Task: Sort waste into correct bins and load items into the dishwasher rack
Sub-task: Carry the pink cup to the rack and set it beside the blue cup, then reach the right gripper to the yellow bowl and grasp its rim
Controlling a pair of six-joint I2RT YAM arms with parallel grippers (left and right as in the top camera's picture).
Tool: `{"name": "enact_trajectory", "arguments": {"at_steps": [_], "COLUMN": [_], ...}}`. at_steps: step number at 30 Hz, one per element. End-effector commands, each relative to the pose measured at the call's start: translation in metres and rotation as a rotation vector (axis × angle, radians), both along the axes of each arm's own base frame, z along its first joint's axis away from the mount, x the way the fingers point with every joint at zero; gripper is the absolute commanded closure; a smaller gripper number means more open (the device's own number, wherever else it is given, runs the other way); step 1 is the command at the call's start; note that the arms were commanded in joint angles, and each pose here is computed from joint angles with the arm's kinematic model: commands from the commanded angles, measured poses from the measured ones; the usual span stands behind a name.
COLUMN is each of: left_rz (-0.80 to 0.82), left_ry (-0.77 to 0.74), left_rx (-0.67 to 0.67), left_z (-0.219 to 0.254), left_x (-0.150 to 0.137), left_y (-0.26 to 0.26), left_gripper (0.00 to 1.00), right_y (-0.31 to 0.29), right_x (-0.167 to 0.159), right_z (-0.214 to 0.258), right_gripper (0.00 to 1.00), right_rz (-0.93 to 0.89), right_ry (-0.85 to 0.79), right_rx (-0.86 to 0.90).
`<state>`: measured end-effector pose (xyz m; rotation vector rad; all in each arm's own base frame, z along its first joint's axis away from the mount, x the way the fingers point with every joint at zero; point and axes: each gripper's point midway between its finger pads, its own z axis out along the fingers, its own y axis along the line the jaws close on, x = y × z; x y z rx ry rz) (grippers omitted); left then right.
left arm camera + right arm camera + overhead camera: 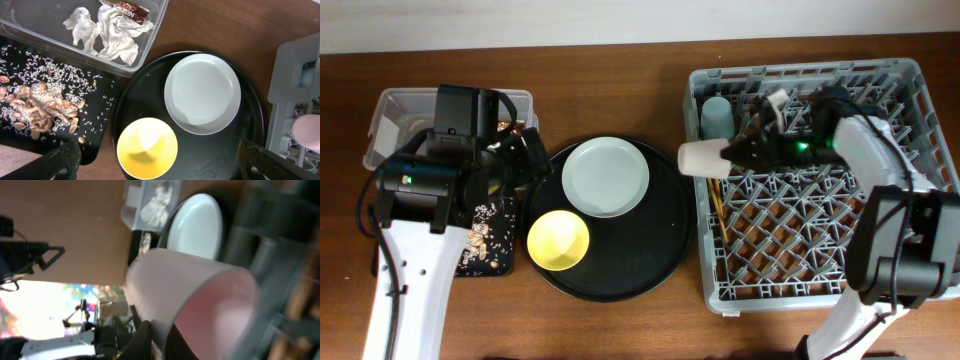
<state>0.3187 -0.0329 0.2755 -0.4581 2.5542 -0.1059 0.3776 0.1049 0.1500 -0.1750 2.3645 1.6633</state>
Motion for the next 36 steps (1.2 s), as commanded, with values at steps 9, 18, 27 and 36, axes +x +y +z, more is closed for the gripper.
{"name": "enact_trajectory", "arguments": {"at_steps": [9, 18, 27, 36], "left_rz": [0.001, 0.001, 0.001, 0.001], "left_ry": [-0.022, -0.022, -0.022, -0.022], "left_rx": [0.003, 0.003, 0.003, 0.003], "left_z": [0.007, 0.007, 0.007, 0.007], "left_x": [0.000, 0.000, 0.000, 0.000], "left_y": [0.002, 0.002, 0.002, 0.002], "left_gripper": [0.01, 0.01, 0.01, 0.01], "right_y": [-0.054, 0.043, 0.233, 0.318], "right_x": [-0.040, -0.090, -0.154, -0.185], "right_z": [-0.013, 0.044, -0.045, -0.061], "right_gripper": [0.75, 0.84, 0.80, 0.76], "right_rz": [-0.067, 0.118, 0.471, 0.549], "right_ry": [0.055, -0.105, -0.372, -0.697], "right_rx": [-0.195, -0.532, -0.802, -0.758]}}
